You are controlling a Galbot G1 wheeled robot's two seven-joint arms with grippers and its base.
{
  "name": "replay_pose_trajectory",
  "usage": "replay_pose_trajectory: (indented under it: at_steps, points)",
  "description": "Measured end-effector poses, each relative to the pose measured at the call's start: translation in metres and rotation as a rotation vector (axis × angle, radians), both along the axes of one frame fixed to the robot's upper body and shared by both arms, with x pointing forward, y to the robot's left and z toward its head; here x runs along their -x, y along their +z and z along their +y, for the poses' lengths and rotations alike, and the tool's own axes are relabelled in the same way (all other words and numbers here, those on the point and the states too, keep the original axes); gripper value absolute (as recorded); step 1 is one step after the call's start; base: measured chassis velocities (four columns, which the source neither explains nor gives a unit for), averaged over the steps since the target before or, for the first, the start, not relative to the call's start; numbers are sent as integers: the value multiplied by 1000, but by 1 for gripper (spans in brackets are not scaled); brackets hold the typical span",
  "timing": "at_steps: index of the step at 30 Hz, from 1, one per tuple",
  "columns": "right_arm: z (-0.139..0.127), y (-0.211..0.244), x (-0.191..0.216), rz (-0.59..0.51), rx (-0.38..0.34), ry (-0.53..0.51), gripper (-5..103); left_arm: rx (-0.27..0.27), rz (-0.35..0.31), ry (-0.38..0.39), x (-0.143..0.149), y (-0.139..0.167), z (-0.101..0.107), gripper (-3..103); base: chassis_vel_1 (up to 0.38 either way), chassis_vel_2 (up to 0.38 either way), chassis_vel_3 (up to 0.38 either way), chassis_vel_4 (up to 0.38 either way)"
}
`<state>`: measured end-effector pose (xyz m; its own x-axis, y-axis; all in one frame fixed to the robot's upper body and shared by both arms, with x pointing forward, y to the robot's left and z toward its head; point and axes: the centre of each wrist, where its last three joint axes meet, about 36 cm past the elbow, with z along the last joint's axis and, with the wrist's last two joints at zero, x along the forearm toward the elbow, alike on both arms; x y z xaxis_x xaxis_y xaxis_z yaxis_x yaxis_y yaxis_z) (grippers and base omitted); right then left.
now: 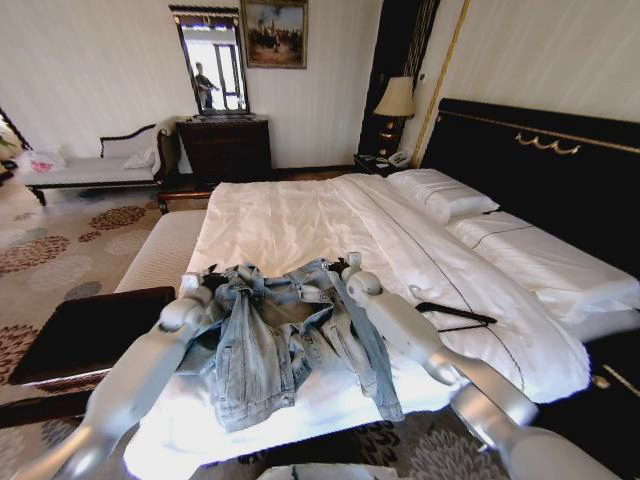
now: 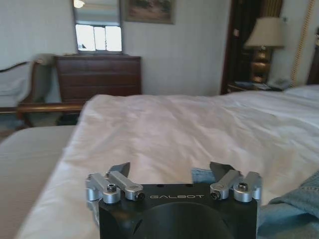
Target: Pick up the clothes from the bed and hang them on the clothes hanger.
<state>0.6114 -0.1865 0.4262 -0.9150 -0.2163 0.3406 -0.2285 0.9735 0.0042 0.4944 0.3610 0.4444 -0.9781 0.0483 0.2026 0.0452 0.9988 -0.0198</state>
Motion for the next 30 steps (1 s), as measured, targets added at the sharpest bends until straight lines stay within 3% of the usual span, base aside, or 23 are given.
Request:
replay_pose_trajectory:
  at_steps: [1,2,3,5,7,8,11,18,21,30]
  points:
    - [-9,2,9,-28,21,8,85,5,-16,5,20,5,5,96,0,0,0,0]
    - [-9,2,9,-28,21,8,85,5,-16,5,20,5,5,96,0,0,0,0]
    - [-23,5,25,-67,52,26,95,14,-30,-20,49,10,4,100,0,0,0,0]
    - [-35,9,44,-110,90,51,99,10,-60,-15,87,15,6,100,0,0,0,0]
    - [-41,10,67,-173,142,107,100,25,-45,18,134,6,11,100,0,0,0,0]
    - [-41,10,67,-173,142,107,100,25,-45,18,134,6,11,100,0,0,0,0]
    - [-39,11,92,-228,174,183,100,32,-17,91,182,-9,22,100,0,0,0,0]
    - [-35,3,118,-228,174,230,100,55,33,125,221,-32,23,100,0,0,0,0]
    - [-19,-8,131,-207,161,274,100,55,61,130,252,-43,19,100,0,0,0,0]
    - [26,-31,127,-144,140,363,100,86,67,148,272,-56,2,100,0,0,0,0]
